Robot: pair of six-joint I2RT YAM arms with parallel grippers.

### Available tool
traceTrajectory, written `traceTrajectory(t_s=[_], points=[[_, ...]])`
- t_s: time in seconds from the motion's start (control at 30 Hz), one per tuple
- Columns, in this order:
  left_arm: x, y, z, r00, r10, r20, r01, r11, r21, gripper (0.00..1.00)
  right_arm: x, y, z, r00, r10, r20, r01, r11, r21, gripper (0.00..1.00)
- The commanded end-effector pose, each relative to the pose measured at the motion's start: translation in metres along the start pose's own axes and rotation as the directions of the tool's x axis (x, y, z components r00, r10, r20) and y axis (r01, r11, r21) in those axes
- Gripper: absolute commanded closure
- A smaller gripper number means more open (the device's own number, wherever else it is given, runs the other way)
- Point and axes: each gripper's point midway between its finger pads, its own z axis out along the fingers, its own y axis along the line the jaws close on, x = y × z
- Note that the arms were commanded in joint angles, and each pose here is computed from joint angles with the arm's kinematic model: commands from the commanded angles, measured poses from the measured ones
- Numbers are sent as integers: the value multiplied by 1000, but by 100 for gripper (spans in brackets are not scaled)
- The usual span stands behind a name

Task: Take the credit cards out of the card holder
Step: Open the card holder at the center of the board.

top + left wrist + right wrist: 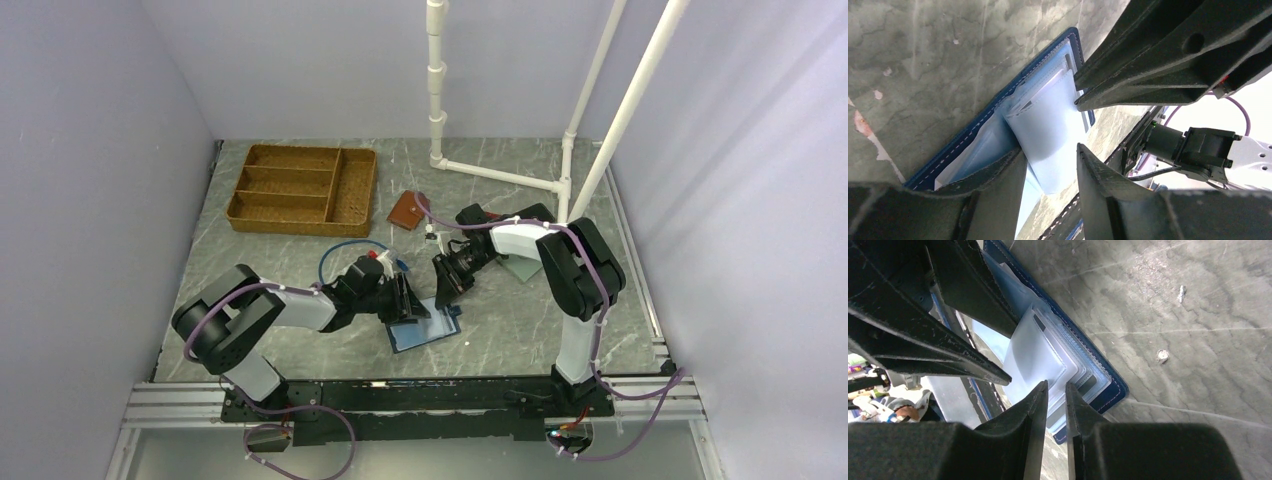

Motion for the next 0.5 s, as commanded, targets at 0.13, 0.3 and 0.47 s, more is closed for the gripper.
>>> traceTrajectory(t_s=[0.13, 0.3, 0.47], points=[[7, 13, 9, 1000, -3, -23, 2, 999, -45, 70, -2, 27, 12, 1000, -27, -12, 25, 990, -142, 79], [8, 17, 8, 1000, -5, -23, 4, 998, -57, 86, -2, 35, 10, 999, -43, -8, 41, 982, -183, 76], [7, 20, 7, 1000, -12, -20, 10, 998, -60, 98, -2, 38, 9, 999, -48, -7, 45, 978, -202, 73]])
